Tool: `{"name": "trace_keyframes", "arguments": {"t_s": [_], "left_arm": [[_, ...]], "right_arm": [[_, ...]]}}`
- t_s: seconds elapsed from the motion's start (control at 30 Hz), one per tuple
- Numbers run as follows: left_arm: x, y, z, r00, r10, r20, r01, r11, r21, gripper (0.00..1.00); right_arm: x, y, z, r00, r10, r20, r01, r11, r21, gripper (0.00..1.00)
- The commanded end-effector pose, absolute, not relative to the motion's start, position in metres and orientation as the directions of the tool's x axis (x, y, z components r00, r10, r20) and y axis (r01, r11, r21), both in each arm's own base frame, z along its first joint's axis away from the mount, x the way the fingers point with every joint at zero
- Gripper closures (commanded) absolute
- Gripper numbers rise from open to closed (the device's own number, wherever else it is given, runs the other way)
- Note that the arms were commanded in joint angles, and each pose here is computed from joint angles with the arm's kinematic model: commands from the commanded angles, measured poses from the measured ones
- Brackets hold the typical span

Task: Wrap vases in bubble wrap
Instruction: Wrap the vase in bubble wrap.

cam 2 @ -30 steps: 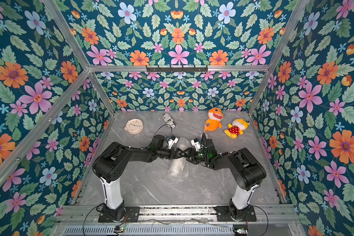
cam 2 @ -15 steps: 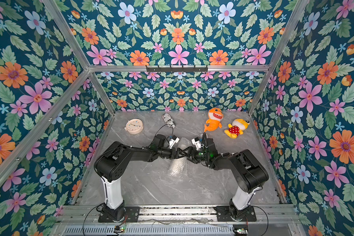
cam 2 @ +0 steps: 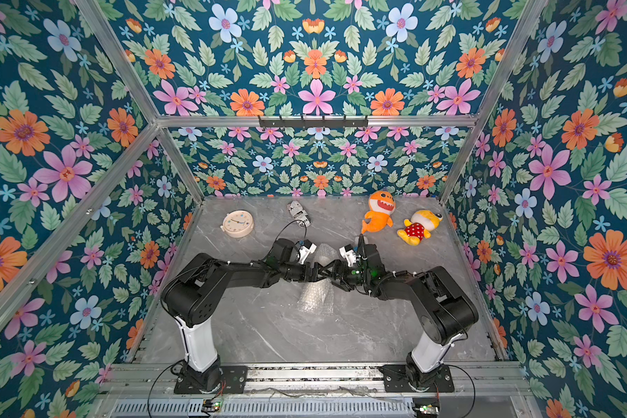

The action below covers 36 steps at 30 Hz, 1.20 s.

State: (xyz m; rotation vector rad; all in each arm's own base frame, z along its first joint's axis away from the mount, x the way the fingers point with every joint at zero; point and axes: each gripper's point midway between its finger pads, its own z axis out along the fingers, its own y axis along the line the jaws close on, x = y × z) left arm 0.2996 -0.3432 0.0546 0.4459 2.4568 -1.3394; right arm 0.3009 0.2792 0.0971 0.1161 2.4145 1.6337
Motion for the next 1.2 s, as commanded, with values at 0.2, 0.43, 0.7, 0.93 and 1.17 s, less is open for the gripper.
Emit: {"name": "trace_keyframes", "arguments": {"t_s": [0.2,0.43,0.7,0.93,1.17], "left_arm": [[0.307,-0.32,0.04,-0.908,0.134,-0.398,0.386,0.638,-0.666,0.0],[0.31,-0.315,0.064,-0.899,0.095,-0.428,0.386,0.633,-0.67,0.0],[0.302,-0.312,0.084,-0.896,0.048,-0.442,0.38,0.598,-0.705,0.0],[0.289,-0.317,0.07,-0.909,0.07,-0.412,0.364,0.614,-0.7,0.0],[0.289,-0.327,0.055,-0.917,0.079,-0.391,0.342,0.662,-0.667,0.0]], "right_arm": [[0.315,0.284,0.119,-0.952,0.219,-0.213,-0.129,0.344,0.93,0.21],[0.316,0.285,0.112,-0.954,0.214,-0.208,-0.124,0.35,0.929,0.2],[0.317,0.286,0.114,-0.954,0.215,-0.208,-0.127,0.337,0.933,0.19],[0.317,0.287,0.118,-0.954,0.214,-0.211,-0.132,0.332,0.934,0.19],[0.316,0.289,0.118,-0.954,0.211,-0.212,-0.133,0.334,0.933,0.19]]}}
